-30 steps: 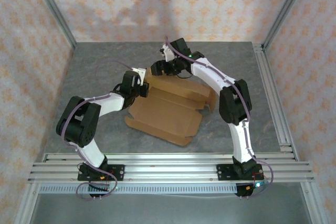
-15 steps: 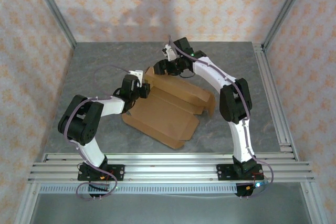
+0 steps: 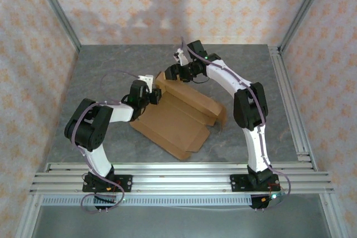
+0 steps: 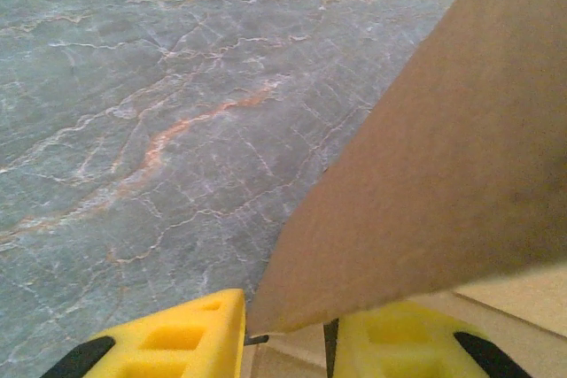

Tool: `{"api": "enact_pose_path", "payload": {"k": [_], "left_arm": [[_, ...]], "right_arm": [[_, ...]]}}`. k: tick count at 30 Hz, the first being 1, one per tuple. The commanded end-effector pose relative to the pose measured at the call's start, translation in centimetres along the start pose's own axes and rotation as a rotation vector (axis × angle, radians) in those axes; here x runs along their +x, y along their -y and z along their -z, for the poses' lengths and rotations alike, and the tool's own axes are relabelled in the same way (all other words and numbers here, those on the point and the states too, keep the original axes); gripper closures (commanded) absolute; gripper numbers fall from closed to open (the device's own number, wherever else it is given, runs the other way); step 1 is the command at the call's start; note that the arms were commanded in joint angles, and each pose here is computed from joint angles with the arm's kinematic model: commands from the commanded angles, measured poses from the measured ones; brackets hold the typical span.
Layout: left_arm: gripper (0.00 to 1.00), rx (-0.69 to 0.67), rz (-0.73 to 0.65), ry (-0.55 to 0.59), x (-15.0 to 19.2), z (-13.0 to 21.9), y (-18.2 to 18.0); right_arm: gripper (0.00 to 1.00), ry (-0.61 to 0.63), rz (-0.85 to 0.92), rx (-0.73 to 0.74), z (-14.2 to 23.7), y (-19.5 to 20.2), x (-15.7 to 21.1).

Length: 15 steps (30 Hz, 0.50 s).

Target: Fold the paper box

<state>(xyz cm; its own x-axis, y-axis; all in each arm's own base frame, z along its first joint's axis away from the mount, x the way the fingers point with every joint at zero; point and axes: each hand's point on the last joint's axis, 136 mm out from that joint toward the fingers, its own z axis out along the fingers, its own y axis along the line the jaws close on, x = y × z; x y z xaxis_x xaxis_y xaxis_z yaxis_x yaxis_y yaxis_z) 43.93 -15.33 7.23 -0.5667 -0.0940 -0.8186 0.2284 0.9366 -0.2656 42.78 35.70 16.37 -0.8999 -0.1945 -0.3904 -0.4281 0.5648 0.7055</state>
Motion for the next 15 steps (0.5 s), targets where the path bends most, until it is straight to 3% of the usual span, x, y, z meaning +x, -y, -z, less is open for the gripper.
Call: {"api": "enact_pose_path", "payload": {"k": [1,9,15], "left_arm": [[0.73,0.059,-0.009,0.055,-2.3,0.1,1.0],[0.81,0.093,-0.039,0.052,-3.1,0.0,1.9],[0.81,0.160,-0.047,0.038,-3.3,-0.3,3.5]], "right_arm": [[0.38,-0.085,-0.067,-0.020,-0.8,0.6,2.2],[0.38,-0.095,-0.059,-0.031,-0.4,0.0,2.3],[0.37,-0.096,-0.062,-0.024,-0.4,0.1,2.3]]}}
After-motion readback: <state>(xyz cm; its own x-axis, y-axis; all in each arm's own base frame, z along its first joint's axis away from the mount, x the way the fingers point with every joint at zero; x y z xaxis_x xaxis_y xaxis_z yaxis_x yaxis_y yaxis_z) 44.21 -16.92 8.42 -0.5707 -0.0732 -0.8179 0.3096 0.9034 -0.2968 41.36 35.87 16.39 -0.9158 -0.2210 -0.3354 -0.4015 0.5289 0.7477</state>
